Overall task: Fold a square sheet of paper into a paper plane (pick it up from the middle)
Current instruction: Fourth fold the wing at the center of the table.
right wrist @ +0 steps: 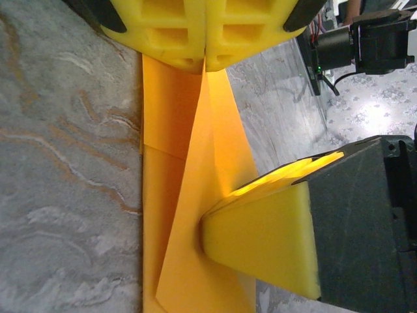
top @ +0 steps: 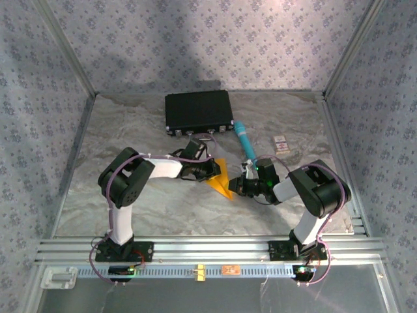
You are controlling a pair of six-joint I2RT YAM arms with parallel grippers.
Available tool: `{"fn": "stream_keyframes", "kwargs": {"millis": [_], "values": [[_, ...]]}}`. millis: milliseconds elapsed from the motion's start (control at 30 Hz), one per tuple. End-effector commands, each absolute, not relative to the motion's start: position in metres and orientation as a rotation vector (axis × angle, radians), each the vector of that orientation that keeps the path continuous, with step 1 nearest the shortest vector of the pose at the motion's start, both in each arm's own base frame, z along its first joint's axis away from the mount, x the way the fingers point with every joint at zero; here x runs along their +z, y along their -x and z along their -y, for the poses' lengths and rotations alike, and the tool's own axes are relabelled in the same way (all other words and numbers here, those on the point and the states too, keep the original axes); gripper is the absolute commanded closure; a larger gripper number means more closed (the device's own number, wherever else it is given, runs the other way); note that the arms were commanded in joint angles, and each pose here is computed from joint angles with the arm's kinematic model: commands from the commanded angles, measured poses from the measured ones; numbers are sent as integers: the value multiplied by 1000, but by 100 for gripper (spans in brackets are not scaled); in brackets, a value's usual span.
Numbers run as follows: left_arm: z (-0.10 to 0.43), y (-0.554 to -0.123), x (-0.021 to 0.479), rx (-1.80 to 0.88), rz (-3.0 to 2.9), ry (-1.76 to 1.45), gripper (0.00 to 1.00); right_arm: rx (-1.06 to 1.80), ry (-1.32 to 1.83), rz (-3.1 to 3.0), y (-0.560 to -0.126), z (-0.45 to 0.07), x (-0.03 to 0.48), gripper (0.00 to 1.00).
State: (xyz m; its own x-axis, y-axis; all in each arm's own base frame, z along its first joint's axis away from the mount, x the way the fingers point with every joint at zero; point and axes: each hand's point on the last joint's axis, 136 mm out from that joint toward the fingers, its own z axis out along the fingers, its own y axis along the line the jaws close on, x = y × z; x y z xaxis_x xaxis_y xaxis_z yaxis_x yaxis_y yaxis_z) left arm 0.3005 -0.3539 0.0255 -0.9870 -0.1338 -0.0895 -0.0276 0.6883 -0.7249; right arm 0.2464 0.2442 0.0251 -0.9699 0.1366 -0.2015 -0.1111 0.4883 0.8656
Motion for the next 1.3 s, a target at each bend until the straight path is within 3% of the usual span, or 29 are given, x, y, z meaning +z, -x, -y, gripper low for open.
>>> {"fn": "stream_keyframes", "kwargs": {"millis": [0,833,1267], "values": [[354,-302,19,-1156,-2790,115,87,1373,-126,-2606,-241,-232,-2,95],[350,-293,3,-1097,-2873,97,88,1247,-36,-2718,-217,-227,0,80],[349,-293,3,-1097,-2874,95,88,1202,-50,-2752,-211,-221,-5,87]]}}
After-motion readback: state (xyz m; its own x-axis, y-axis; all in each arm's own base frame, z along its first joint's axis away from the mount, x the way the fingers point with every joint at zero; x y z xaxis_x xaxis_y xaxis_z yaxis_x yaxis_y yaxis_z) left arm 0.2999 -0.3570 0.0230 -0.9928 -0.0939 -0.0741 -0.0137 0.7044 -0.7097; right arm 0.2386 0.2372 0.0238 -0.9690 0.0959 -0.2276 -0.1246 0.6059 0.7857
